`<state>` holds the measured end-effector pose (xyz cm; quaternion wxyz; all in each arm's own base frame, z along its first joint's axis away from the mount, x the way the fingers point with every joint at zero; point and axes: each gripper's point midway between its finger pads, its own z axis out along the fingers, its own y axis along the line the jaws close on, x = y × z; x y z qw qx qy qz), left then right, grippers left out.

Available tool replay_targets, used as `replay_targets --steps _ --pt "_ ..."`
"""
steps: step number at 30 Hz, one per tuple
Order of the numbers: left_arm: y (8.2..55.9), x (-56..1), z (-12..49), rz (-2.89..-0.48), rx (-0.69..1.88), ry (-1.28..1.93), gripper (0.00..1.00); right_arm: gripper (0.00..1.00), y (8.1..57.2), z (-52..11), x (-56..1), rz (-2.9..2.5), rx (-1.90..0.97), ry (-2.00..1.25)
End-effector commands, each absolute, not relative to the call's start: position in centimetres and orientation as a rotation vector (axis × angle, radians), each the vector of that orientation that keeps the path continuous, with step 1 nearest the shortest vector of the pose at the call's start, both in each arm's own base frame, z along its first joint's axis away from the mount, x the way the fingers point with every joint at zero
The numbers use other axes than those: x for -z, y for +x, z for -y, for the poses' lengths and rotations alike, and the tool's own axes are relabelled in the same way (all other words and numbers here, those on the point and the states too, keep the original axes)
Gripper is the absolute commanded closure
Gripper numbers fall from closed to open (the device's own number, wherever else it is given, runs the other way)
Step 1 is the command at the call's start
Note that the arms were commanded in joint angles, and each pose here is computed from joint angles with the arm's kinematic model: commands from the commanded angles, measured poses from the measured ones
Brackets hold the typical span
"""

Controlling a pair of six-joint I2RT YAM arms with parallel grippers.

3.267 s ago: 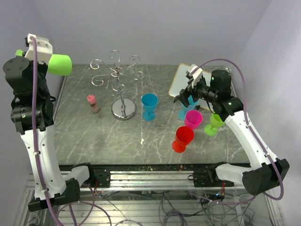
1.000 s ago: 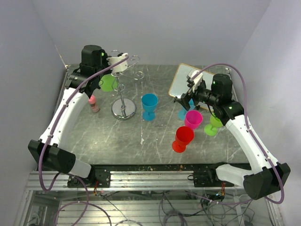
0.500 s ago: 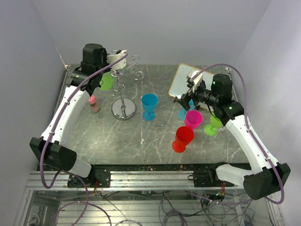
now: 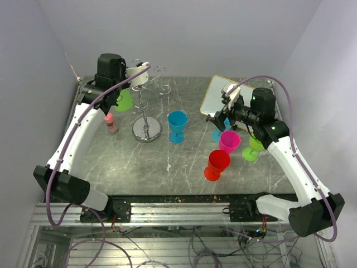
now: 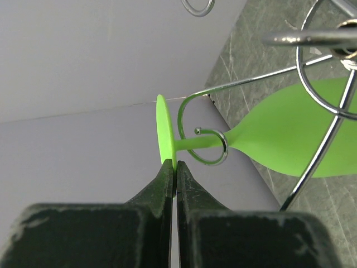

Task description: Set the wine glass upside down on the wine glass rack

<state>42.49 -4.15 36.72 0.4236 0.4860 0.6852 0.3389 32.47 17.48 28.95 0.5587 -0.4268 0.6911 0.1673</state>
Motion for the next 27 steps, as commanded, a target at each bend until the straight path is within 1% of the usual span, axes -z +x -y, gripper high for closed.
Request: replay_targets --steps 1,7,16,27 --pt "41.0 -37.8 4.3 -1.694 -0.828 1.218 0.93 0.07 32.3 -17.5 -29.5 -1.592 -0.387 -1.014" --pt "41.0 -37.2 4.8 -1.694 -0.791 1.249 0.93 0.07 32.3 -17.4 -29.5 -1.592 -0.385 -1.014" --pt "41.1 -35.8 5.4 -1.709 -0.777 1.296 0.88 0.07 32.4 -17.3 -29.3 -1.594 -0.377 -1.014" --pt "40.8 -34.4 5.5 -1.728 -0.779 1.355 0.80 0.07 32.6 -17.2 -29.2 -1.598 -0.370 -1.012"
